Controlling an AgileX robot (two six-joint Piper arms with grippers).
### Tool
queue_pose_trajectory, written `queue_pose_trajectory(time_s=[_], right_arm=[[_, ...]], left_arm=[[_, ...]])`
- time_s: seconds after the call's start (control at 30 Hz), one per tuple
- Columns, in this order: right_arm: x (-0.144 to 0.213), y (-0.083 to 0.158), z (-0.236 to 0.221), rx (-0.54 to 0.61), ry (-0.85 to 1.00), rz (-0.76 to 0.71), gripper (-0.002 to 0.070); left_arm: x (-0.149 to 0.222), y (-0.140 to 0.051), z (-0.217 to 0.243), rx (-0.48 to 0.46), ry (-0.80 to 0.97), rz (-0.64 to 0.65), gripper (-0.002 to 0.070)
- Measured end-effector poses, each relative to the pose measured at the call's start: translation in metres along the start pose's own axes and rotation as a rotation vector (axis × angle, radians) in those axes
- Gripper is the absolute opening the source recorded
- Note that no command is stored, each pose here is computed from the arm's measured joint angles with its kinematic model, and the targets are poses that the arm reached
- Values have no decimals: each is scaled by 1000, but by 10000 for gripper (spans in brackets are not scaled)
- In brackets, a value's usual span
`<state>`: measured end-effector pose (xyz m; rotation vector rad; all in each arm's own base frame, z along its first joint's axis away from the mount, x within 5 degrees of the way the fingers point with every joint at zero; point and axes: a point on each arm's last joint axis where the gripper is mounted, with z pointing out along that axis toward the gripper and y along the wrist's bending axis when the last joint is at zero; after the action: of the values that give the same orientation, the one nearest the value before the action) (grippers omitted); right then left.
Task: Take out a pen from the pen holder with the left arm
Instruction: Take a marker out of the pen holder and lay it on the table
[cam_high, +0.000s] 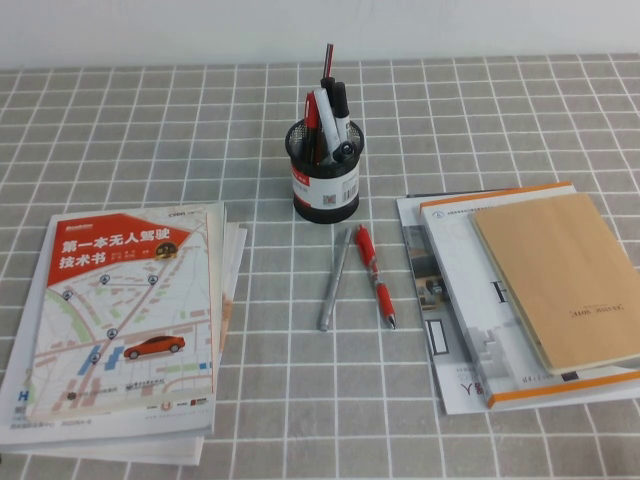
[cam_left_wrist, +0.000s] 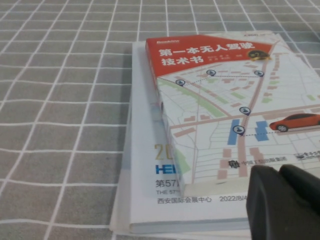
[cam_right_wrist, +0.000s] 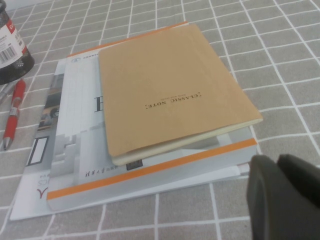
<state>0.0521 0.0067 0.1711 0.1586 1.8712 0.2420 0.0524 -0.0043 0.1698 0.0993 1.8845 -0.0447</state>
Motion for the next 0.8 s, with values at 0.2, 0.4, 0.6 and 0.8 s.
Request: queue_pose_trajectory(time_s=[0.2,0.4,0.6,0.8], right_arm=[[0,0,0,0,0,0,-13],[0,0,0,0,0,0,-13],[0,0,0,0,0,0,-13],[0,0,0,0,0,0,-13]], left_arm=[[0,-1,0,13,-2,-33,0],[0,-1,0,13,-2,-33,0],[0,-1,0,13,-2,-33,0],[0,-1,0,13,-4,-33,0]])
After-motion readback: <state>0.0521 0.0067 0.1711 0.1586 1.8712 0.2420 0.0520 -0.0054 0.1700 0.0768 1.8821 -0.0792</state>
